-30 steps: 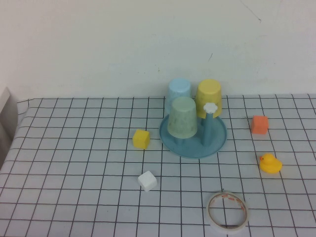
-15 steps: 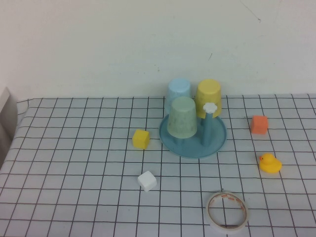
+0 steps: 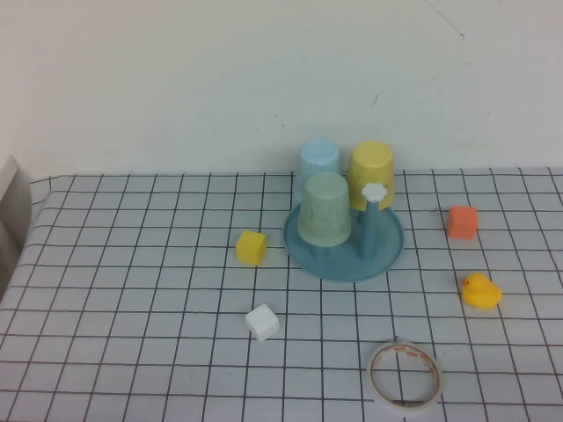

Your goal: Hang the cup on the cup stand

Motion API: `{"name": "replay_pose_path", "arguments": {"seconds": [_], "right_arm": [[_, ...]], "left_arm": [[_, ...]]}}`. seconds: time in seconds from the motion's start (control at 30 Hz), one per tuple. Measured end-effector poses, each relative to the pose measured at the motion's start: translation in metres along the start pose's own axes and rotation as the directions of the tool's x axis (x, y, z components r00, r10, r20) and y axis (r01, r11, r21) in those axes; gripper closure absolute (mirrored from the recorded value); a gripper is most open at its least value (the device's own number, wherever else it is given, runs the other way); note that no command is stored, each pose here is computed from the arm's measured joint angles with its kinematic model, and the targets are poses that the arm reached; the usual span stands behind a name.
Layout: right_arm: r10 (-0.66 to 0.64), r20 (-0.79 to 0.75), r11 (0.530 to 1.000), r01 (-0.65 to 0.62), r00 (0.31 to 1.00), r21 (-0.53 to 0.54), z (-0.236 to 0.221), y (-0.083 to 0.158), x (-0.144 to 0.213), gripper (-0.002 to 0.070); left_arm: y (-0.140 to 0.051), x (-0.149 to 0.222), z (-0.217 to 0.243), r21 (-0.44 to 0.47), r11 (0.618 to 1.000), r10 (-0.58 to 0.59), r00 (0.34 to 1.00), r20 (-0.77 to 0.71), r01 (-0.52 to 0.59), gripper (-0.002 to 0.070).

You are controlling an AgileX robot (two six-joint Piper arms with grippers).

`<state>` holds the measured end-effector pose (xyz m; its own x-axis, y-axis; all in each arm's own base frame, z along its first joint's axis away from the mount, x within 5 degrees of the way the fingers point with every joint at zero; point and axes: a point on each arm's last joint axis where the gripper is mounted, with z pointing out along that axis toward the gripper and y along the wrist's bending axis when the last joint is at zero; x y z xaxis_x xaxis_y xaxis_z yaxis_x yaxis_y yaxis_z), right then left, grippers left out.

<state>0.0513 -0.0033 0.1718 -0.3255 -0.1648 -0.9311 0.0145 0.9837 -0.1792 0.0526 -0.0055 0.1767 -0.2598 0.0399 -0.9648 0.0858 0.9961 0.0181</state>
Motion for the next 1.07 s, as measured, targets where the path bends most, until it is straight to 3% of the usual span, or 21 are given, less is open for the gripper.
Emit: {"name": "replay_pose_path", "arguments": {"seconds": [1.07], "right_arm": [[0.005, -0.009, 0.999, -0.005, 1.000, 0.043, 0.0000, -0.0025, 0.0005, 0.0678]], "left_arm": [[0.0000, 0.0002, 0.0000, 0.000, 1.000, 0.000, 1.000, -0.003, 0.000, 0.0676]]}}
